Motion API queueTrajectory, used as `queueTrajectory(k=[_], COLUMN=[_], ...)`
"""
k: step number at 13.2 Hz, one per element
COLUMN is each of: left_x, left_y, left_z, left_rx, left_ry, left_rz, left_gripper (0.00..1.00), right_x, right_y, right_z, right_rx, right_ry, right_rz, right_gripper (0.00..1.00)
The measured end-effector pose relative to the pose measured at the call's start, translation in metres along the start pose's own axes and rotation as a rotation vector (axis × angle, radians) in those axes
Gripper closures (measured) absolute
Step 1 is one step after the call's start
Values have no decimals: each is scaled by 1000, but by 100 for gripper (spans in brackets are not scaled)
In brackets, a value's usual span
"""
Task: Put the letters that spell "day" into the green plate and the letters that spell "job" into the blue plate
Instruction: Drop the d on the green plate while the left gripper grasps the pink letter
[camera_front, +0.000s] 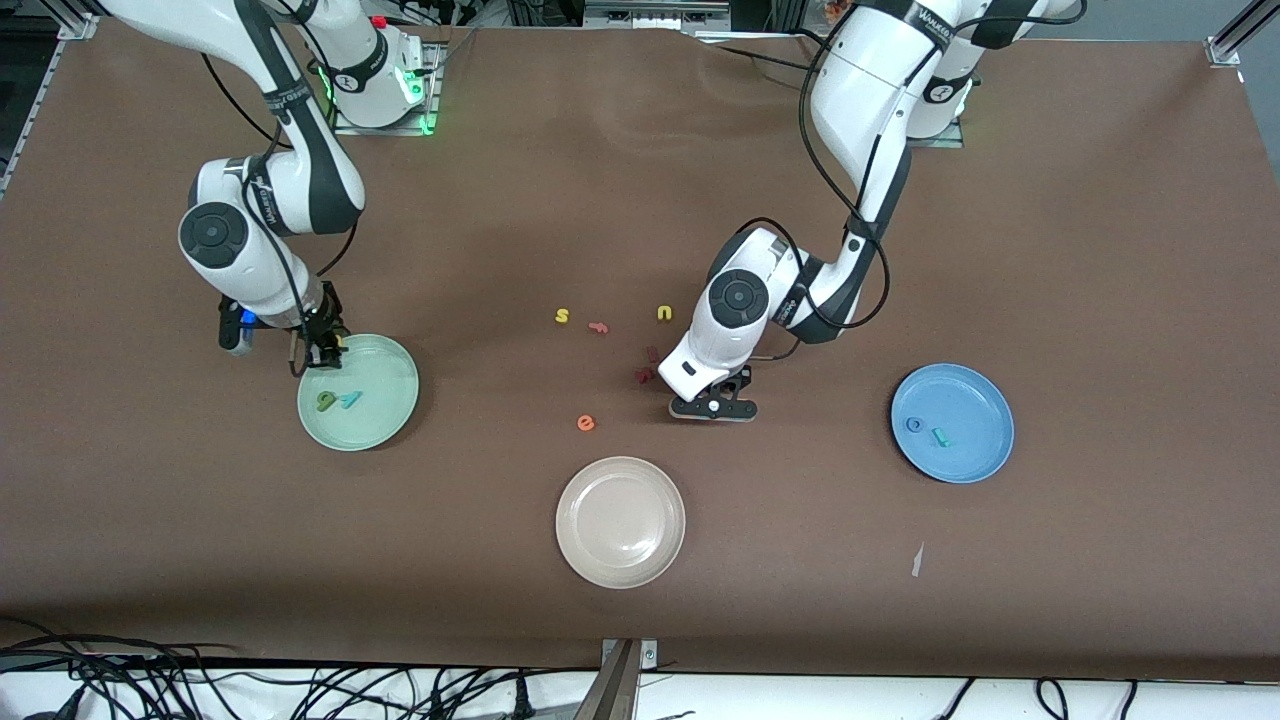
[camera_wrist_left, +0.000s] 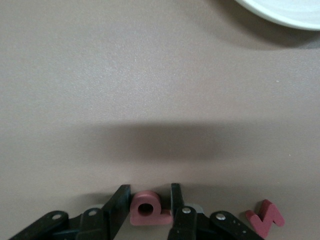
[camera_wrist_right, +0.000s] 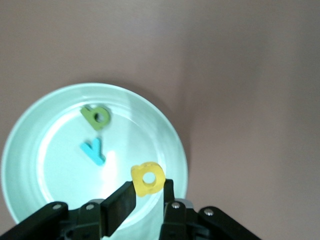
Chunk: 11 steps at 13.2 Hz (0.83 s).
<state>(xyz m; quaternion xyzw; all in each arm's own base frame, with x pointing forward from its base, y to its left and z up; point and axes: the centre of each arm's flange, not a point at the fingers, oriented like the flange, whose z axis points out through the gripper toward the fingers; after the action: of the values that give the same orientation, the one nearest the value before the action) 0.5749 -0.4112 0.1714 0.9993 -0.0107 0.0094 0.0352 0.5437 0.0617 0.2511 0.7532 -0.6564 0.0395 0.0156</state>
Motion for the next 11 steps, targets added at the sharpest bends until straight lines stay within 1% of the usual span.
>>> queueTrajectory(k=[1, 2, 3, 4, 5, 6, 7, 9, 10, 11], left_x=[0, 0, 0, 0, 0, 0, 0, 0, 0, 1], left_y=[0, 0, 1, 1, 3, 3, 3, 3, 3, 2], left_z=[0, 0, -1, -1, -4, -3, -3, -3, -3, -4], left_rx=[0, 0, -1, -1, -3, -2, -2, -2, -1, 4], left_ry=[0, 0, 1, 1, 3, 1, 1, 1, 1, -4], left_rz=[0, 1, 2, 2, 3, 4, 4, 4, 5, 17], left_gripper=[62, 62, 68, 68, 72, 72, 72, 72, 72, 72], right_x=[-1, -2, -3, -4, -2, 3, 9, 26, 33, 39], right_y=[-1, -2, -4, -8, -16, -27, -35, -43, -42, -37], right_z=[5, 7, 6, 1, -10, -25, -43, -80, -94, -105], right_rx=[11, 16, 24, 40, 67, 96, 114, 139, 134, 116], right_ry=[0, -1, -1, -1, -1, 0, 2, 8, 13, 16], right_rz=[-3, -6, -8, -9, -6, 2, 10, -12, -52, -107], right_gripper=[62, 53, 40, 31, 20, 8, 0, 0, 0, 0])
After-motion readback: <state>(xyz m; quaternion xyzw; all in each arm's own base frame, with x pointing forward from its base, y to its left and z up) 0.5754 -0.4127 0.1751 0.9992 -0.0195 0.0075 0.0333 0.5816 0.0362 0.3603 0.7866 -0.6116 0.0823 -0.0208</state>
